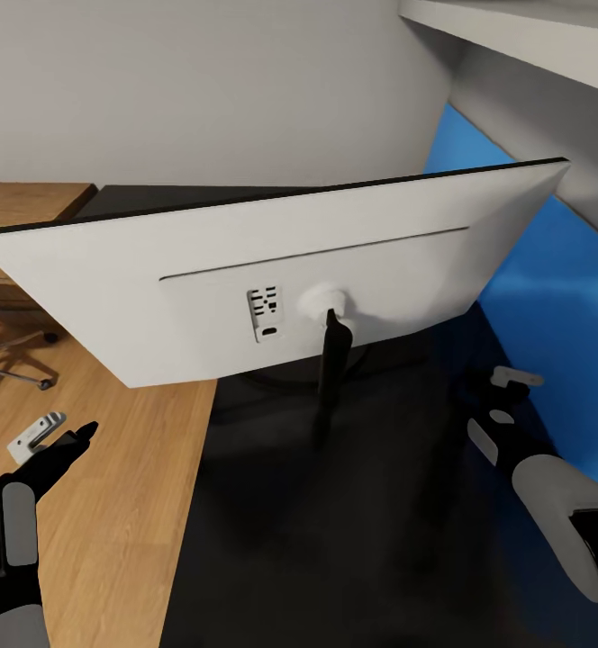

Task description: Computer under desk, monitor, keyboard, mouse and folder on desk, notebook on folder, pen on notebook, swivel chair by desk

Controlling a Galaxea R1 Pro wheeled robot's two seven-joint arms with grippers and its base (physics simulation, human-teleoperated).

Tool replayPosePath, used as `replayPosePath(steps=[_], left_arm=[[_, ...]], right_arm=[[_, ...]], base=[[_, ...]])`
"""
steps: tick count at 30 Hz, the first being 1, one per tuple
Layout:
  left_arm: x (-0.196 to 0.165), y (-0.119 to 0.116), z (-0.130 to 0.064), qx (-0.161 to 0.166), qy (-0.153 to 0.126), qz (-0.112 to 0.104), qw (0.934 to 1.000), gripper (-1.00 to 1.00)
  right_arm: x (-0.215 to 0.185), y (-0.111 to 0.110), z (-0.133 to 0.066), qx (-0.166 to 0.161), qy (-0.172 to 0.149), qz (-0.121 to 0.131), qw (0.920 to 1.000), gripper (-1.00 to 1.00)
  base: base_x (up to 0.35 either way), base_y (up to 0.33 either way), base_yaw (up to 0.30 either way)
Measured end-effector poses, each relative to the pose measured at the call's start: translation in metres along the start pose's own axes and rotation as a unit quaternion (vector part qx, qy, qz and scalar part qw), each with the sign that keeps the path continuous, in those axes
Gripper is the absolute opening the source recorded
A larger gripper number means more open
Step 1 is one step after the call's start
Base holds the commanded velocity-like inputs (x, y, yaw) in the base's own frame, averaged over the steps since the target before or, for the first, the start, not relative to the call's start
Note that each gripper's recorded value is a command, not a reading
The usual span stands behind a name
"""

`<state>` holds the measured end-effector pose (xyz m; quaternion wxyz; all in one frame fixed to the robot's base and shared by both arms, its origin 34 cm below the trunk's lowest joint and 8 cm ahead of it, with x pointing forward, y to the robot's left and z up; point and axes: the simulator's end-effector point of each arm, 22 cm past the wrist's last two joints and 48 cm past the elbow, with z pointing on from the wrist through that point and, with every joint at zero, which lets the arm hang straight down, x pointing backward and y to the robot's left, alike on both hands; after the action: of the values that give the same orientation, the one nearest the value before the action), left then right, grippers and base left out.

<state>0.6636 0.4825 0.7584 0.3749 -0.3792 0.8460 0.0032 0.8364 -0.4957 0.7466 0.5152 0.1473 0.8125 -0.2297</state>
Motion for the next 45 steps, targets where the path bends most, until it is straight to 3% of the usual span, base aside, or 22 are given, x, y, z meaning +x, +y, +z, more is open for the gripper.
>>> replayPosePath(steps=[45], left_arm=[[0.007, 0.002, 0.009, 0.0, 0.0, 0.0, 1.0, 1.0]], right_arm=[[0.01, 0.004, 0.005, -0.001, 0.001, 0.0, 1.0, 1.0]], base=[[0.0, 0.0, 0.0]])
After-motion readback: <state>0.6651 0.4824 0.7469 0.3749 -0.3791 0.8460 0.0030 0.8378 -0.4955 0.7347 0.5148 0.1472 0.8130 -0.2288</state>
